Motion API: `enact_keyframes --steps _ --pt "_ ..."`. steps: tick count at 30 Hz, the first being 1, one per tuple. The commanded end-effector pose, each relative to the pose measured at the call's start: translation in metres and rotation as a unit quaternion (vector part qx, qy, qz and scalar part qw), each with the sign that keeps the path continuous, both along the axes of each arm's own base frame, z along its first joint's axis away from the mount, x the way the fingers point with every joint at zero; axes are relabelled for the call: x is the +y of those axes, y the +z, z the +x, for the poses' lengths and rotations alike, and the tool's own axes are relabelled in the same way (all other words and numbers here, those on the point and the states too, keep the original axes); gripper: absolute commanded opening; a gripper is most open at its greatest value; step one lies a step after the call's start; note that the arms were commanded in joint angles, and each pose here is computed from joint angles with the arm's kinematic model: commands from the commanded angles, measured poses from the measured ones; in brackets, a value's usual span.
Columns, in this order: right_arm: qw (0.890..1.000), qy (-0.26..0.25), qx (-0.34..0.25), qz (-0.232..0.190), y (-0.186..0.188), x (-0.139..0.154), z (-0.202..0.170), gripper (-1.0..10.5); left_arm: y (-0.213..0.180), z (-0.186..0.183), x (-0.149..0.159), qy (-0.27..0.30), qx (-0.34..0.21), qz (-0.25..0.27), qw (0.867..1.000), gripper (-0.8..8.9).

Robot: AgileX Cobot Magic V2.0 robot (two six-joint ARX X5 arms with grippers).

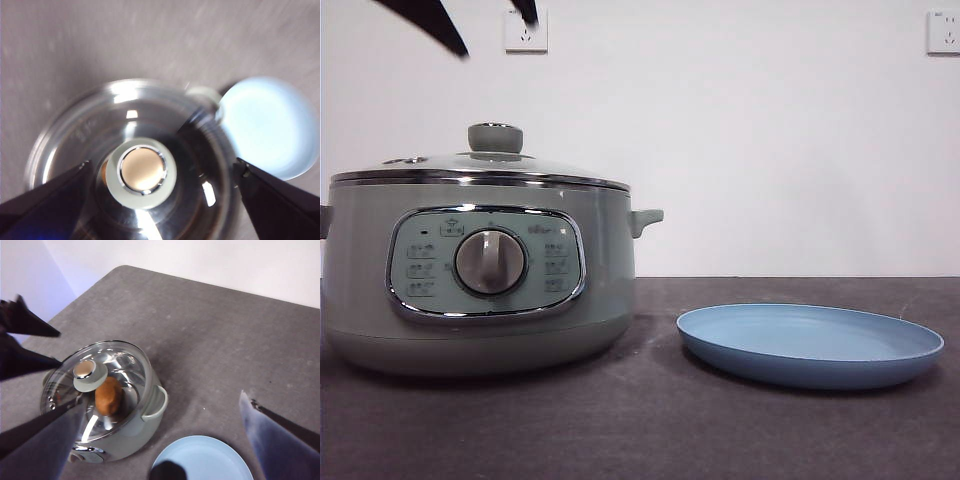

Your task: Take the potato out from the steamer,put the potato on the plate,close the lid

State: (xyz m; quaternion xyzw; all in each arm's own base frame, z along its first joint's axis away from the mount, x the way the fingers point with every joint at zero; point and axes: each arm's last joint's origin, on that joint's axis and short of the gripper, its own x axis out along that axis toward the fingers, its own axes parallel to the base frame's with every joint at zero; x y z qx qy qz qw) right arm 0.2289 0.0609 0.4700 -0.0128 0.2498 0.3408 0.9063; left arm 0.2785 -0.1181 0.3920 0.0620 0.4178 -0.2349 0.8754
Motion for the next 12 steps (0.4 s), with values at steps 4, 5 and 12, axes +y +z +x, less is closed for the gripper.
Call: enact_keyframes --steps 4,5,12 --pt "1.0 0.002 0.004 -0.004 0.0 0.0 -0.001 6.0 -0.033 0.025 -0.011 0.007 0.052 0.051 0.997 4.73" --pt "1.0 0.002 0.004 -0.004 0.0 0.0 -0.001 6.0 -0.038 0.028 -0.013 0.008 0.058 0.056 0.997 4.72" --pt "1.0 0.002 0.004 -0.004 0.0 0.0 -0.001 6.0 -0.051 0.038 -0.016 0.011 0.075 0.069 0.995 4.67"
